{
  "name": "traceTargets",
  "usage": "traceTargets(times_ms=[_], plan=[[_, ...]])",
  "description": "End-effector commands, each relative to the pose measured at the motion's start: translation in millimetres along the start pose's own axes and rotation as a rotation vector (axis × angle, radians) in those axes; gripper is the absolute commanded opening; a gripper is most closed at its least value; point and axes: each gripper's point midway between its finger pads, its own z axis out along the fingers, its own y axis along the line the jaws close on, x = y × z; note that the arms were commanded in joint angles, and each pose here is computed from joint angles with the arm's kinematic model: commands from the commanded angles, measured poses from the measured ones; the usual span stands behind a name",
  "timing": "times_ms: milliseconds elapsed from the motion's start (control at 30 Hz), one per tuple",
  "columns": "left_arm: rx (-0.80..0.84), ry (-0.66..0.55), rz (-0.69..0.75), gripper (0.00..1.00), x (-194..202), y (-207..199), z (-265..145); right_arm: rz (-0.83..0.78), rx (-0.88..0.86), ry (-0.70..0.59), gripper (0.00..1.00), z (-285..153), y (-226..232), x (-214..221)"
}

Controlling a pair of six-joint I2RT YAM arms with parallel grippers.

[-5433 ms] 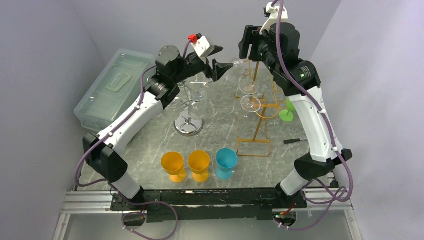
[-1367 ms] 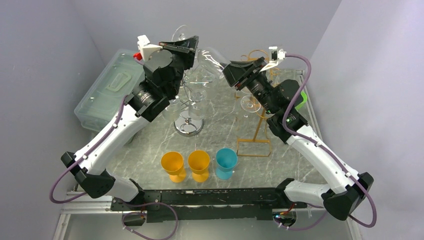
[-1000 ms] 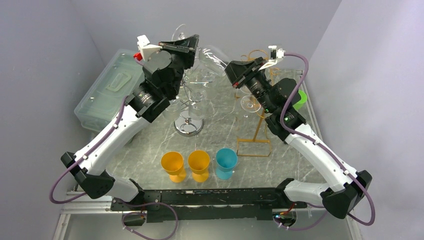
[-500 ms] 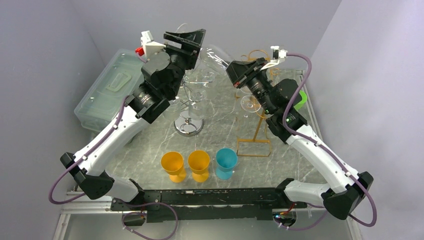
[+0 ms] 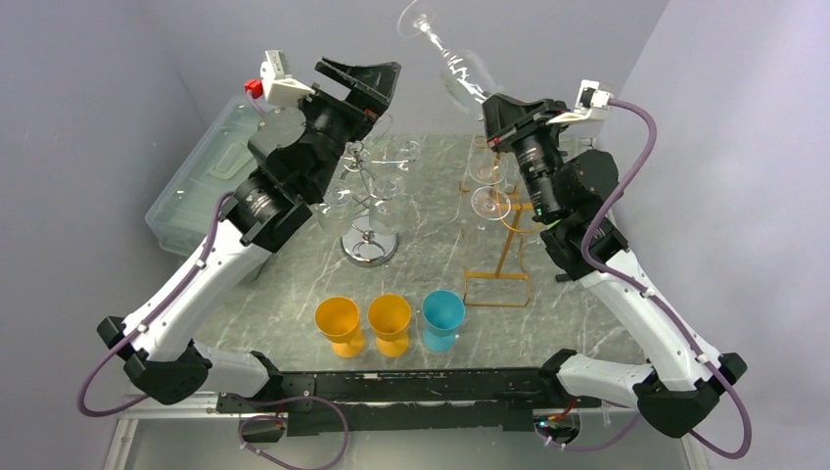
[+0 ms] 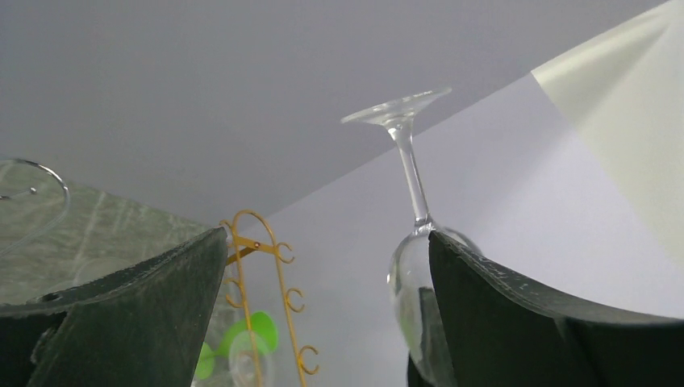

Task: Take the wine glass off the wine glass rack
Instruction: Place the wine glass at the center of the board.

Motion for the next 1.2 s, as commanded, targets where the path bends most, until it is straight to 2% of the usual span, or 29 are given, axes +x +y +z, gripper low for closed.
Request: traceTargets(times_ms=[0, 267, 467, 900, 1167], plan=[[0.051, 0.041, 0.196, 1.00, -10.1, -8.8, -21.9, -0.062, 0.148, -0.156, 0.00, -7.0, -12.9, -63.1], [0.095, 0.133, 0.498, 0.99, -12.7, -1.6, -51.1, -0.183, 0.413, -0.211, 0.00, -28.0, -54.7, -93.9], [0.132, 0.245, 0.644, 1.00, -3.8, 7.2, -72.4, -0.262, 0.600, -0.199, 0.00, -47.6, -82.2, -104.6], [0.173, 0.430, 0.779, 0.99, 11.4, 30.6, -113.5, -0.340, 0.959, -0.158, 0.00, -126.8, -133.3, -116.3], [0.187, 0.494, 0.814, 0.99, 20.3, 44.0, -126.7, -0.416, 1.105, -0.057, 0.00, -161.6, -152.4, -109.5]])
